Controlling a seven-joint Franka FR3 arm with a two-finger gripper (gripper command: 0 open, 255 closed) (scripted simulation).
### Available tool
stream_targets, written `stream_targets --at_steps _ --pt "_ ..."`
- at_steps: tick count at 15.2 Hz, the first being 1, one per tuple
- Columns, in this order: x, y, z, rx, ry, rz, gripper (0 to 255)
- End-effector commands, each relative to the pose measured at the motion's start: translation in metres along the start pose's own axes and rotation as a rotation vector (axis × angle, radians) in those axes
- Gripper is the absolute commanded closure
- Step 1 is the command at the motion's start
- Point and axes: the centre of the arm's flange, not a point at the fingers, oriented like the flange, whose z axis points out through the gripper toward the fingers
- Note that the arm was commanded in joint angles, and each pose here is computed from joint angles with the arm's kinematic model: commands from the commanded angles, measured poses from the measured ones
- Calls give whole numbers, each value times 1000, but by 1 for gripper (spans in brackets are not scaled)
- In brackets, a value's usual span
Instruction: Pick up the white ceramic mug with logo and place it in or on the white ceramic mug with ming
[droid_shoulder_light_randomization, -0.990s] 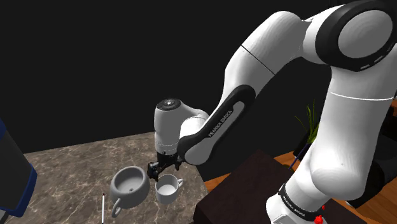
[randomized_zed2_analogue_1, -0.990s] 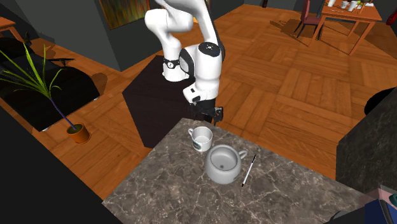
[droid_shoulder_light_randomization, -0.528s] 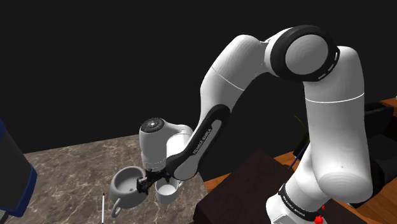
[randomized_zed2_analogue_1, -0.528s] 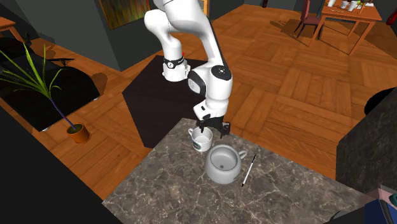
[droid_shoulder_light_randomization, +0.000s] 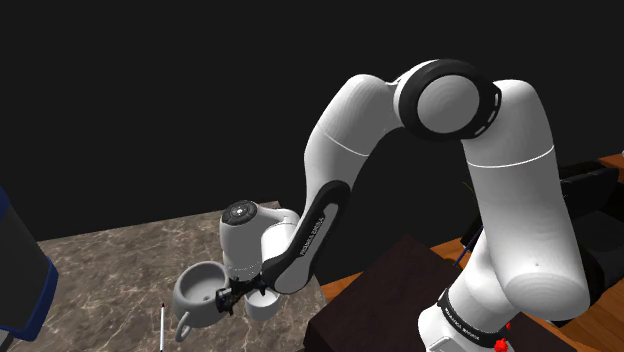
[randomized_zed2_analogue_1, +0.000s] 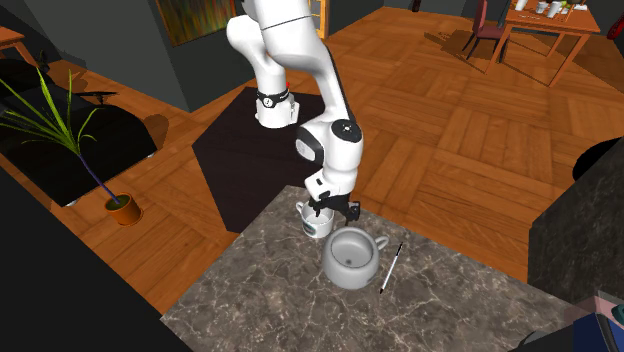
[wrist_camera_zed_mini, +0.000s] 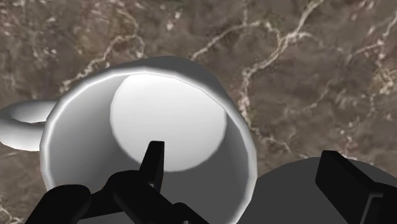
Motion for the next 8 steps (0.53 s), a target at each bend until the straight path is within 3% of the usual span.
stream_targets --at_steps 1,6,7,8 --pt "0 0 1 0 0 0 0" --pt "0 0 1 0 0 0 0" --pt "0 0 1 0 0 0 255" --pt "0 0 1 0 0 0 255"
